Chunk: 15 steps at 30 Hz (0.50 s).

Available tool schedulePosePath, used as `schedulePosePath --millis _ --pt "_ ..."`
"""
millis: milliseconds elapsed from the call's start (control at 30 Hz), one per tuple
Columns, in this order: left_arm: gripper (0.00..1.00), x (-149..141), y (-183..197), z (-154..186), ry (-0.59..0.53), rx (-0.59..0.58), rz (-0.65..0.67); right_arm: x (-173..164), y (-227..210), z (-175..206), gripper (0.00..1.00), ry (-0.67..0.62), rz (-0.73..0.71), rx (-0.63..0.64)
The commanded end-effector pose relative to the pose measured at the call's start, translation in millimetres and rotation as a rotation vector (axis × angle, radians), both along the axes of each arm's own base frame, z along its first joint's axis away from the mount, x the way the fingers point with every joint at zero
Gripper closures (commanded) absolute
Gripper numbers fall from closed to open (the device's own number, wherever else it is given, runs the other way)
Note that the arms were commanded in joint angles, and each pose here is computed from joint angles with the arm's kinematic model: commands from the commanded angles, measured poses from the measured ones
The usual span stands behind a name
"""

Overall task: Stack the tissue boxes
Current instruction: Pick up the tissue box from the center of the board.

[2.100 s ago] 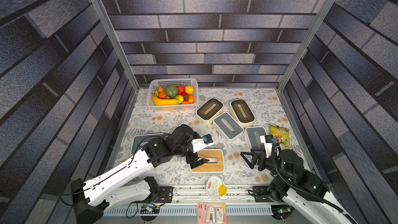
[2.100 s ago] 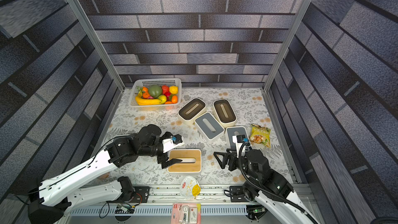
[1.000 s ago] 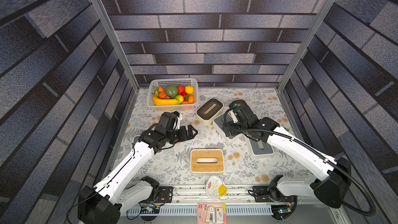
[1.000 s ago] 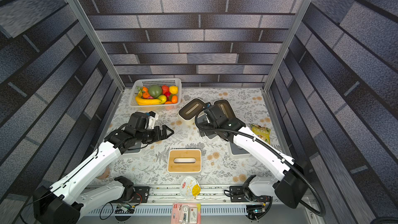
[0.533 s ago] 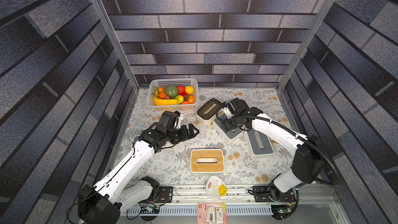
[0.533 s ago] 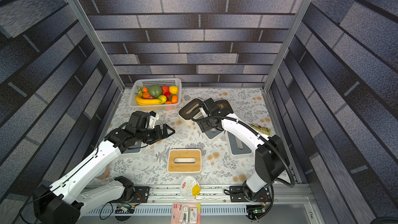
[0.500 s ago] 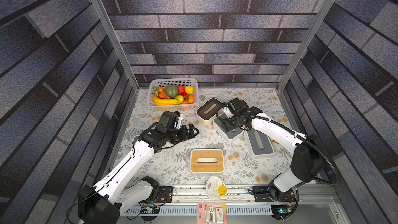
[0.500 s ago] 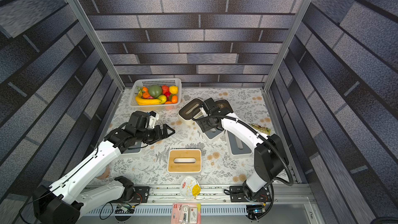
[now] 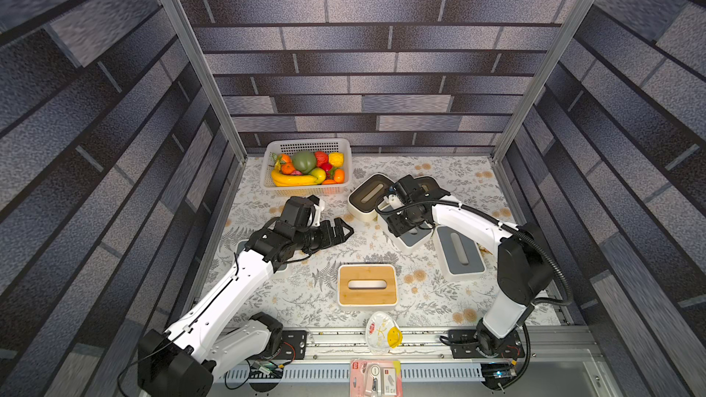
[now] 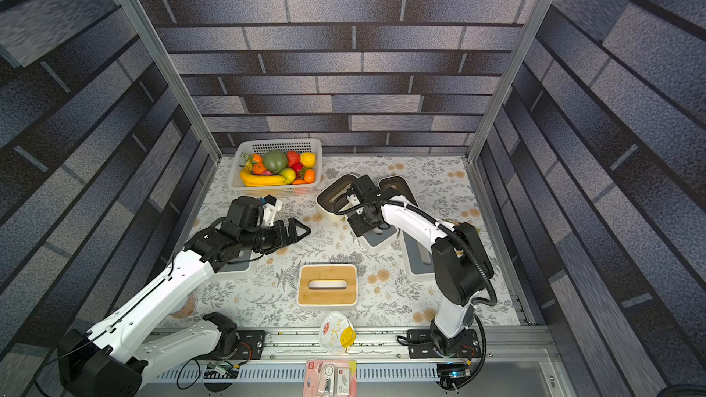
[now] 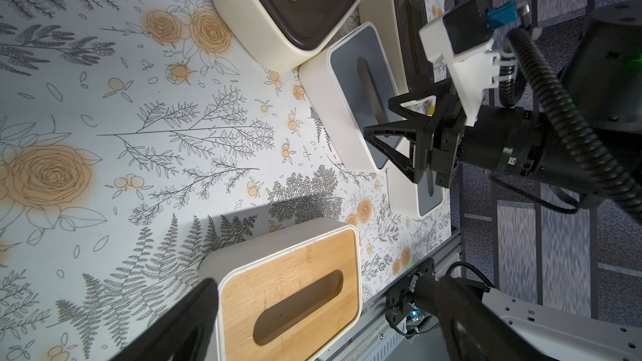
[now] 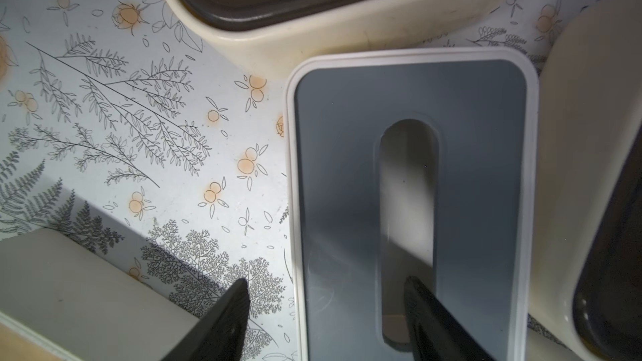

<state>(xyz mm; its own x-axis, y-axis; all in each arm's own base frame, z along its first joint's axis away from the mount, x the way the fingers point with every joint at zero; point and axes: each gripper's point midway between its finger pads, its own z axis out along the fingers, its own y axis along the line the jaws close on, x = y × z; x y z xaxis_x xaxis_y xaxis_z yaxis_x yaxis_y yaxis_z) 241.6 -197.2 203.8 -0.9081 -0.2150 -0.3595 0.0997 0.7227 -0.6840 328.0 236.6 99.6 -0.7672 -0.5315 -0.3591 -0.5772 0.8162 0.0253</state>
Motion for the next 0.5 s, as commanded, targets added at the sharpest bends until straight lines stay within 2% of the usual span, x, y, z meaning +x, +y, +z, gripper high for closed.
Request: schedulePosePath --millis 0,467 --pt "0.0 -1 2 7 -0.013 -0.006 0.003 3 3 -6 0.3 0.014 0.012 -0.008" --pt "0.0 -6 10 9 -0.024 -0.01 0.045 13 -3 -24 0.35 0.03 -0.015 -0.029"
